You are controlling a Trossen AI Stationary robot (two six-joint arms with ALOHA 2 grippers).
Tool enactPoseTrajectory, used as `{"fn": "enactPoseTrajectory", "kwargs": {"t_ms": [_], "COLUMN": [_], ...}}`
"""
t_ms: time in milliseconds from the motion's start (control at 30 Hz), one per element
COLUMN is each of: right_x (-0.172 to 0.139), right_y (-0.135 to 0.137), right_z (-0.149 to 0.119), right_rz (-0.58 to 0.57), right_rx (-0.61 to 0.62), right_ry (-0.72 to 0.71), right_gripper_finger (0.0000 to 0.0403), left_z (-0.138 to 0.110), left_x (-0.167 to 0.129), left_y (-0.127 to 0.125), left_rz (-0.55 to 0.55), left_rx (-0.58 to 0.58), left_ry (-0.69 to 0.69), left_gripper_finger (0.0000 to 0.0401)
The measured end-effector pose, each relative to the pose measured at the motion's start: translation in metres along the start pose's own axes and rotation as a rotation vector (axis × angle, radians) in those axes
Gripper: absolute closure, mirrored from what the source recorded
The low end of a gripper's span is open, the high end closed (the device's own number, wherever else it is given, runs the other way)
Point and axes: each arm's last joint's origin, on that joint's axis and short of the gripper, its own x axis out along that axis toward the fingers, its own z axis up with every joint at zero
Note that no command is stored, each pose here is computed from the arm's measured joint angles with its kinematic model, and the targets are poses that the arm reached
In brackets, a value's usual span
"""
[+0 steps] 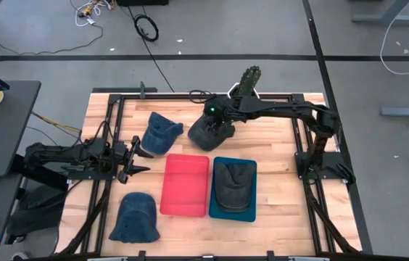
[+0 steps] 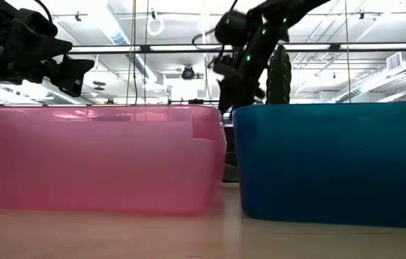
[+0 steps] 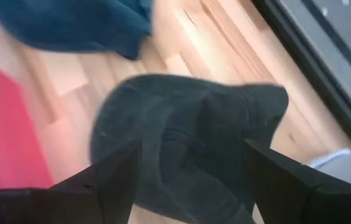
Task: Pick & Place hat
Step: Put the black cap into the blue bin
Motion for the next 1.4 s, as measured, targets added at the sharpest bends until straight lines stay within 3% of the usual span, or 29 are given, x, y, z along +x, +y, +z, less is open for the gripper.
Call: {"fn": "enactPoseTrajectory", "kwargs": {"t_ms": [633,833,1300,1400], "right_x": [0.066,0.072,0.093,0.093], "right_y": [-0.001,-0.007,-0.008,-0.008], "right_z": [-0.013,-0.012,-0.018,-0.018], "right_rz": [0.019,0.012,0.081,0.083], "right_rx": [0.011,0.026,0.039,0.023], "right_ry": [0.129,0.120,0.159,0.157], "right_gripper_finger": [0.0126,0.0128,0.0170,0.0200], "left_z": [0.000,0.000,0.000,0.000], "left_x": [0.000,0.000,0.000,0.000], "left_y": [0.000,0.000,0.000,0.000], "left_rz": [0.000,0.000,0.000,0.000], "left_rx": [0.000,0.000,0.000,0.000], "left_ry": [0.001,0.001,0.001,0.001], "left_gripper_finger": [0.0174,0.0174,0.0174,0.0174]}}
